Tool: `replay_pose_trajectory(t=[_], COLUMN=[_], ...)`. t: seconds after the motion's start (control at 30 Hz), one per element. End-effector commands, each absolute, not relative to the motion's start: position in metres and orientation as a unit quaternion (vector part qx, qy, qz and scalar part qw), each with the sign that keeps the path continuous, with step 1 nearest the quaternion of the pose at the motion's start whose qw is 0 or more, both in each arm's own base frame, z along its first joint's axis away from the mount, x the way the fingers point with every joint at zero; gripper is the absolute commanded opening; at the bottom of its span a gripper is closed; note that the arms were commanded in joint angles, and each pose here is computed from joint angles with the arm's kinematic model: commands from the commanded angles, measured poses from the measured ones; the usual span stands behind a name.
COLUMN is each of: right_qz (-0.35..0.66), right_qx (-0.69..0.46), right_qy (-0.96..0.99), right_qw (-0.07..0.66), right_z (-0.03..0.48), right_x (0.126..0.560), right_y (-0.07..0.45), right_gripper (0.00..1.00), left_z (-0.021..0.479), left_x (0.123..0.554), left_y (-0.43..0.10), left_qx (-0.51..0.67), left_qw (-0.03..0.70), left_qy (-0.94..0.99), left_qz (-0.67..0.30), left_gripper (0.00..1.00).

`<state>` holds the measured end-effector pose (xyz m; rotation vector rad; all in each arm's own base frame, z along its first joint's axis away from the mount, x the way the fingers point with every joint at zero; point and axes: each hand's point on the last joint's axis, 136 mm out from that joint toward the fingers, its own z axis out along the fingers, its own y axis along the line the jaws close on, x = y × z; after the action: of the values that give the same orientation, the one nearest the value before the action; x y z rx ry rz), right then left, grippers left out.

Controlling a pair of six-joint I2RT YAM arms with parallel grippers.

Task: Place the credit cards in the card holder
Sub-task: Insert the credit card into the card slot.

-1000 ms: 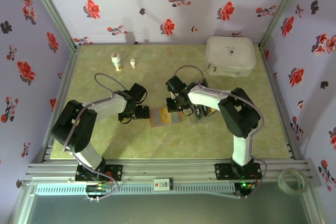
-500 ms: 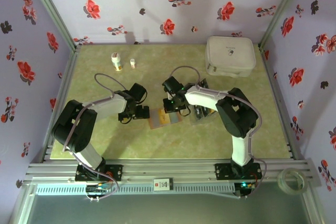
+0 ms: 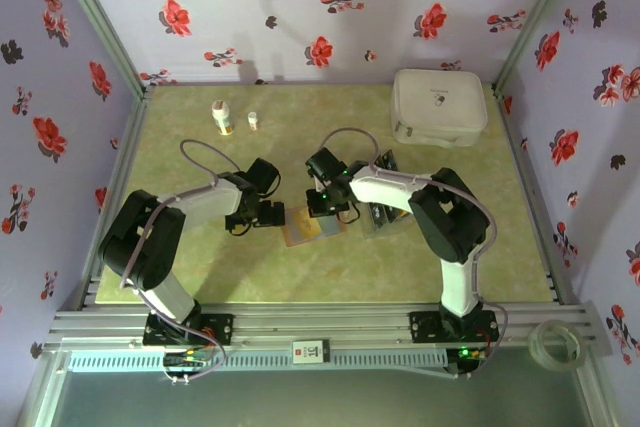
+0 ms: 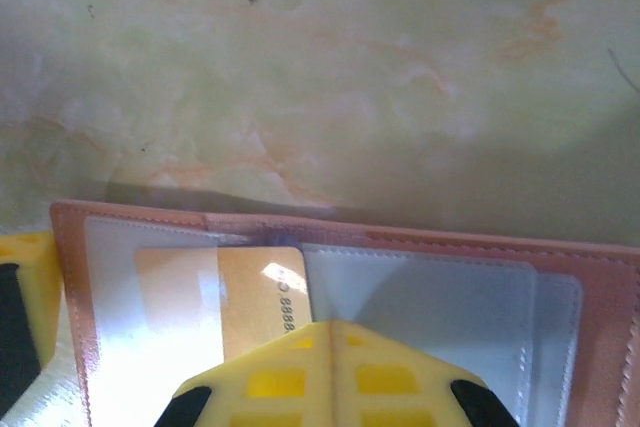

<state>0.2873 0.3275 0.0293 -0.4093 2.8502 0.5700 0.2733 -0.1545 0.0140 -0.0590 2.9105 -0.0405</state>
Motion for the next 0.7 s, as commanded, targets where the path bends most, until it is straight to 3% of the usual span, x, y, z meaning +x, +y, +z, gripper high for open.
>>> replay_pose_trajectory(t=[0.0, 0.67], right_qz=[0.186, 0.188], right_qx=[-0.121, -0.144], right_qy=[0.968, 0.968], right_qw=[0.119, 0.088], right_z=[0.04, 0.024], right_x=[0.289, 0.262], right_y=[0.311, 0.328], right_gripper=[0.0, 0.0], left_z=[-0.002, -0.005], left_x=[0.28, 0.28], left_y=[-0.165, -0.165], left_qx=[-0.009, -0.008], left_qw=[0.117, 0.114], left_qy=[0.993, 0.993], left_qz=[-0.03, -0.03], left_gripper=[1.0, 1.0])
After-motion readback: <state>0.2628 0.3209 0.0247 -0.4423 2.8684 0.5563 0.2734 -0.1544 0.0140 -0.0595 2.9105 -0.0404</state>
